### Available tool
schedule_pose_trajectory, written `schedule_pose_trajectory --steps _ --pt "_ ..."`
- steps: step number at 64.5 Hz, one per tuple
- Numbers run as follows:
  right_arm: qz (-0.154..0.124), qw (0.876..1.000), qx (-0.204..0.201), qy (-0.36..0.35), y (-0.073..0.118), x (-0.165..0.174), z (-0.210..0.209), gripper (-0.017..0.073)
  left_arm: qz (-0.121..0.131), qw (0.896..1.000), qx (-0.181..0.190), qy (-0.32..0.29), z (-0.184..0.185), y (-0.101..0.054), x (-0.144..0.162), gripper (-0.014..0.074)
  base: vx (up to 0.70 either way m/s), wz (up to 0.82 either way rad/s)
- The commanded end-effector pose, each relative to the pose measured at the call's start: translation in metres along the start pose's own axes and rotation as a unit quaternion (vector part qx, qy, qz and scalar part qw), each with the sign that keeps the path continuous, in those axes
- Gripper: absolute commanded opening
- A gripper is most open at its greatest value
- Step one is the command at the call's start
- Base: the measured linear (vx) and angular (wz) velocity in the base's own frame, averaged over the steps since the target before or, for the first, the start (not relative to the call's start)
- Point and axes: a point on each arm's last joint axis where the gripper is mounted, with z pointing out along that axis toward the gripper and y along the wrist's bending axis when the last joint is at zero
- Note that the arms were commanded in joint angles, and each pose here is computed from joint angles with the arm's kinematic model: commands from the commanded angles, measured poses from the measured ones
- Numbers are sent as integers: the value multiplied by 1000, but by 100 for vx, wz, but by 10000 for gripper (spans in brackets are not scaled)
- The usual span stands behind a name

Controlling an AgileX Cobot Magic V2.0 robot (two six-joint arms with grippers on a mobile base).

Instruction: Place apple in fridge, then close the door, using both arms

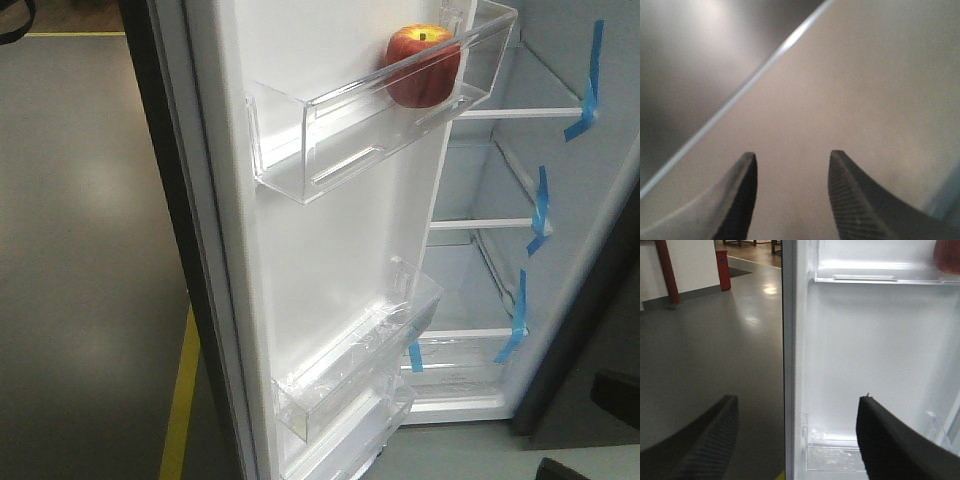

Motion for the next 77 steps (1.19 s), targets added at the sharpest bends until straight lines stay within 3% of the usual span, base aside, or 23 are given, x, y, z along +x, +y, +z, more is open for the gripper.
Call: schedule_pose_trajectory --steps 1,12,23,33,43,53,67,77 --pt "11 999 8 -31 -2 -12 -1 495 4 997 81 9 5 -39 0 335 0 0" --pt "11 999 8 -31 -2 -12 -1 495 -8 990 134 53 17 -52 22 334 0 0" --pt "11 999 8 -31 -2 -12 -1 495 -28 974 185 128 41 -72 67 334 0 0" --pt "12 999 10 -33 -2 -12 -1 491 -30 961 199 191 57 -87 106 334 0 0" --pt "13 999 26 -45 -5 -14 -1 468 -6 972 153 181 56 -75 98 334 0 0" --pt "9 992 97 -86 -19 -22 -3 439 39 984 74 156 44 -52 73 334 0 0" --pt "29 959 252 -125 -70 -41 13 423 80 991 -14 111 25 -27 38 334 0 0" --pt "27 936 329 -125 -116 -75 40 423 95 991 -52 84 11 -16 19 334 0 0"
